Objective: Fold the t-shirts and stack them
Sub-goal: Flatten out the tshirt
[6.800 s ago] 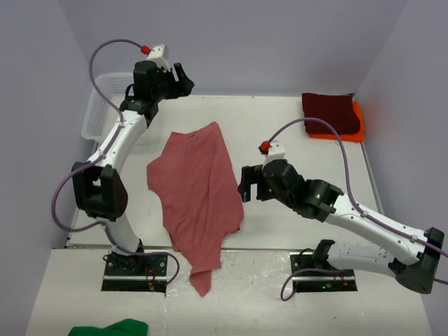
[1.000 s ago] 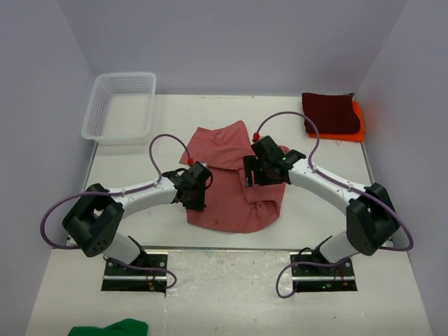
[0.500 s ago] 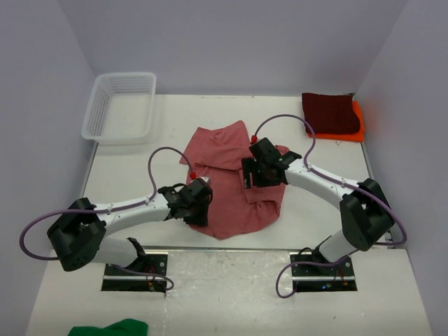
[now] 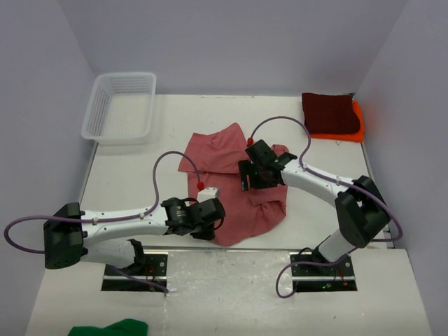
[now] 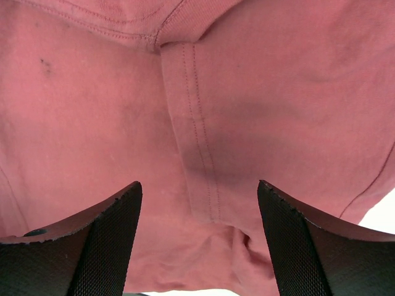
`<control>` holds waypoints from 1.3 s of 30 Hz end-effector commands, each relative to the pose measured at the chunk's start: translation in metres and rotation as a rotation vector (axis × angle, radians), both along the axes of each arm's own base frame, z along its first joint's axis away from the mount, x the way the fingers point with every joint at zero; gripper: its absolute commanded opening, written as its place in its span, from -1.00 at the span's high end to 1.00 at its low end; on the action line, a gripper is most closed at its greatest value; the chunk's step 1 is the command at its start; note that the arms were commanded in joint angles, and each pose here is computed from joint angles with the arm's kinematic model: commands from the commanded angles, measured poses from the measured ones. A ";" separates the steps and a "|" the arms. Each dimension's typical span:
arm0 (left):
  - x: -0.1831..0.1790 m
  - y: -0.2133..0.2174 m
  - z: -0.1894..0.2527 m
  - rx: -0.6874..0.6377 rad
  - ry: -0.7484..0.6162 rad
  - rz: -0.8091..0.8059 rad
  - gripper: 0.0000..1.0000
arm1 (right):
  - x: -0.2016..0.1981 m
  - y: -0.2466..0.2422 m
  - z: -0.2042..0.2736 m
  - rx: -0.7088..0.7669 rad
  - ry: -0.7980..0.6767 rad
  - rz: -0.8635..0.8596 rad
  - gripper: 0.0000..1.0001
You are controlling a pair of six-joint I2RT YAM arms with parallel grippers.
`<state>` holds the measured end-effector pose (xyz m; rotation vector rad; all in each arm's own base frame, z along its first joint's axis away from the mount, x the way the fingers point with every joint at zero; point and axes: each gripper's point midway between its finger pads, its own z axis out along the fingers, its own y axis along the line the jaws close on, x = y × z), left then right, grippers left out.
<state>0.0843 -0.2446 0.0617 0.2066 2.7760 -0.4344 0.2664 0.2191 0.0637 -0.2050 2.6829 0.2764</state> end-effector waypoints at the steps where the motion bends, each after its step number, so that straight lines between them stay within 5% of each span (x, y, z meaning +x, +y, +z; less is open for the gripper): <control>1: 0.014 0.004 0.003 0.089 -0.052 0.081 0.60 | 0.003 0.009 0.005 0.034 -0.016 0.001 -0.52; 4: 0.010 -0.002 -0.010 0.124 -0.039 0.057 0.59 | 0.002 0.008 0.006 0.031 -0.019 0.002 -0.52; 8: 0.003 -0.003 -0.020 0.157 -0.038 0.052 1.00 | 0.002 0.006 0.005 0.025 -0.021 0.002 -0.52; 16: -0.005 0.003 -0.026 0.167 -0.029 0.074 1.00 | 0.017 0.013 0.017 -0.001 -0.044 0.027 -0.54; 25: -0.009 0.008 -0.031 0.176 -0.020 0.075 0.21 | 0.020 0.023 0.019 0.031 -0.036 0.043 -0.54; 39: -0.013 -0.001 -0.041 0.171 0.003 0.039 0.49 | 0.015 0.020 0.012 0.023 -0.026 0.038 -0.55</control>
